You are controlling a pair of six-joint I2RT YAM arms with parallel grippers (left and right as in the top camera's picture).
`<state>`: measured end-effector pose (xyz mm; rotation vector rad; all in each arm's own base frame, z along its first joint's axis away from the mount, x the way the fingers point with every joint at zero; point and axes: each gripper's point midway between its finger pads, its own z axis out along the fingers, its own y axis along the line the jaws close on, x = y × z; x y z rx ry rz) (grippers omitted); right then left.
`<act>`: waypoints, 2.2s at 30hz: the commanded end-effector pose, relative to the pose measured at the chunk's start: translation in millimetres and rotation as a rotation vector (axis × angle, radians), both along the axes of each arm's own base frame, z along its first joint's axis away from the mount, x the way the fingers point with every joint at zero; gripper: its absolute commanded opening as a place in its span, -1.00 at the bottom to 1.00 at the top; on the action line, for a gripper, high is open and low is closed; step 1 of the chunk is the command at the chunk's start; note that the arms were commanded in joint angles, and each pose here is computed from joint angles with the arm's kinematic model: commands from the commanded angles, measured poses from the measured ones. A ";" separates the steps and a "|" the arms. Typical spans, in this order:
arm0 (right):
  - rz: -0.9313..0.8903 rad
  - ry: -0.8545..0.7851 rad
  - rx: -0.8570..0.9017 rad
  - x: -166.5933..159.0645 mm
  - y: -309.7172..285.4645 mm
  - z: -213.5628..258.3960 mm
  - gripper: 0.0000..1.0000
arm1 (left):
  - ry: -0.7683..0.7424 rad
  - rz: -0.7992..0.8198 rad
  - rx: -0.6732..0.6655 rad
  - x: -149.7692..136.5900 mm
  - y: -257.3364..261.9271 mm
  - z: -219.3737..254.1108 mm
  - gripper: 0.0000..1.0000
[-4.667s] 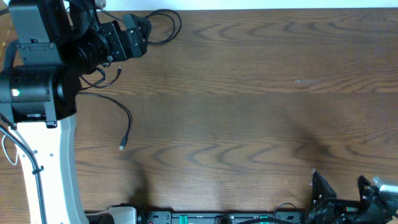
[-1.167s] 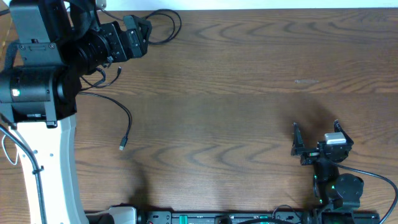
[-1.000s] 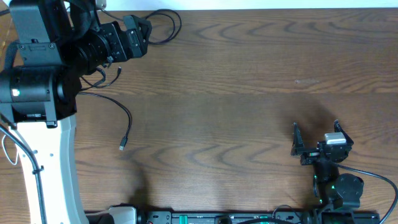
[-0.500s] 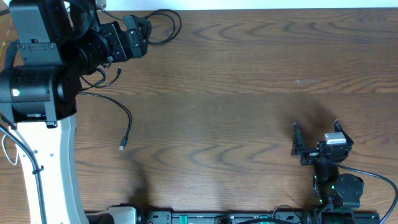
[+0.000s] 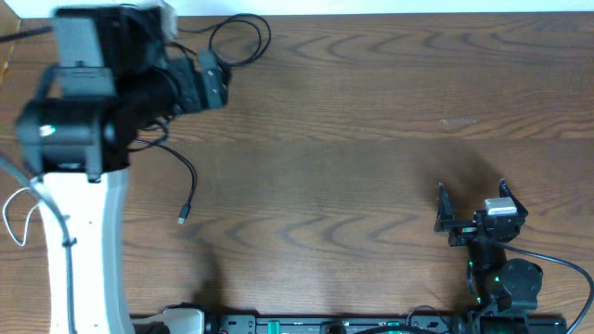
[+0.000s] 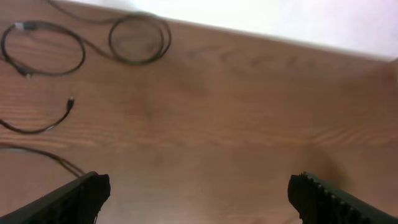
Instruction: Untangle cables
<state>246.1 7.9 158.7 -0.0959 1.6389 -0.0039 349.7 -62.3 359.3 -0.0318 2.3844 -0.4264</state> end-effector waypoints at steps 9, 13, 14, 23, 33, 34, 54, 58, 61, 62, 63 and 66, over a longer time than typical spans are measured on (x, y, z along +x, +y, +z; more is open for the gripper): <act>0.004 -0.001 -0.010 -0.1 1.3 -1.2 0.99 | 0.085 -0.164 0.173 -56.2 -8.8 -91.5 0.94; 0.003 -0.001 -0.010 -0.1 1.3 -1.2 0.98 | 0.040 -0.174 0.229 -82.5 0.8 -94.3 0.94; 0.003 -0.001 -0.010 -0.1 1.3 -1.2 0.99 | 0.007 -0.208 0.258 -94.1 2.3 -96.6 0.94; 0.003 -0.001 -0.010 -0.1 1.3 -1.2 0.98 | -0.194 -0.299 0.239 -126.9 -8.9 -113.4 0.94; 0.003 -0.001 -0.010 -0.1 1.3 -1.2 0.99 | -0.432 -0.353 0.171 -107.2 -29.8 -127.0 0.94; 0.003 -0.001 -0.010 -0.1 1.3 -1.2 0.99 | -0.446 -0.352 0.173 -107.0 -29.8 -129.6 0.94; 0.003 -0.001 -0.010 -0.1 1.3 -1.2 0.99 | -0.755 -0.248 0.216 -114.4 -11.5 -174.9 0.94; 0.003 -0.001 -0.010 -0.1 1.3 -1.2 0.99 | -0.783 -0.217 0.230 -115.9 -4.5 -181.8 0.94; 0.004 -0.001 -0.010 -0.1 1.3 -1.2 0.98 | -0.800 -0.190 0.242 -116.3 1.7 -183.6 0.95; 0.003 -0.001 -0.010 -0.1 1.3 -1.2 0.98 | -0.805 -0.181 0.246 -116.2 3.7 -184.1 0.94; 0.004 -0.001 -0.010 -0.1 1.3 -1.2 0.99 | -0.813 -0.165 0.250 -115.6 7.0 -184.7 0.94; 0.003 -0.001 -0.010 -0.1 1.3 -1.2 0.99 | -0.832 -0.128 0.247 -113.2 13.3 -184.0 0.95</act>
